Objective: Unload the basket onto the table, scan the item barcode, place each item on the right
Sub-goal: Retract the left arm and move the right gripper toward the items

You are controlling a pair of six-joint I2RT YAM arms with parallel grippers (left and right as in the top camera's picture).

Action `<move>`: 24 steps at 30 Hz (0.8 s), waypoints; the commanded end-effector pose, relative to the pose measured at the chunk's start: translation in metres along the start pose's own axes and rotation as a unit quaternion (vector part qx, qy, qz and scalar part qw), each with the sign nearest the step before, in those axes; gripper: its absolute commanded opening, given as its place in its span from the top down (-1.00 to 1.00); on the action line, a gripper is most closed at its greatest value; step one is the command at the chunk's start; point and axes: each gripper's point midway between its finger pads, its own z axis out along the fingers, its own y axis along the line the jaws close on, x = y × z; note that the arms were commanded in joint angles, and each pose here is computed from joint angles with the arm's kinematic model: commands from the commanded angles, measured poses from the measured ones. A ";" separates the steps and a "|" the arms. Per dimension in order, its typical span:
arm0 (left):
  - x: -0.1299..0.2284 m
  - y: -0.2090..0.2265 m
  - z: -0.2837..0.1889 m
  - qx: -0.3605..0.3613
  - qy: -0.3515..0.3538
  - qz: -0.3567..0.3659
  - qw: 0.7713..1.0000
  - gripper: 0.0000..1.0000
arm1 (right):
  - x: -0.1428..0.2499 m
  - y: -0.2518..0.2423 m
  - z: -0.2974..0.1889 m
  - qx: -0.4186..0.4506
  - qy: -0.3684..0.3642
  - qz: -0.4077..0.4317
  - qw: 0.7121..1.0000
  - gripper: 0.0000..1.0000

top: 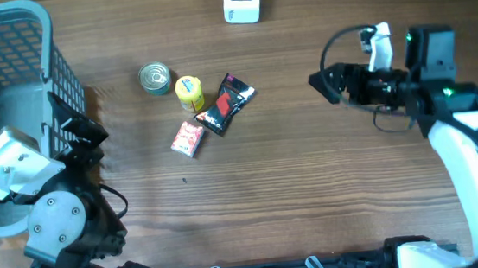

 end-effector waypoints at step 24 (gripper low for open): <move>-0.019 0.009 -0.001 -0.028 -0.027 0.020 0.999 -1.00 | -0.015 0.019 0.111 0.184 0.092 -0.144 0.968 -1.00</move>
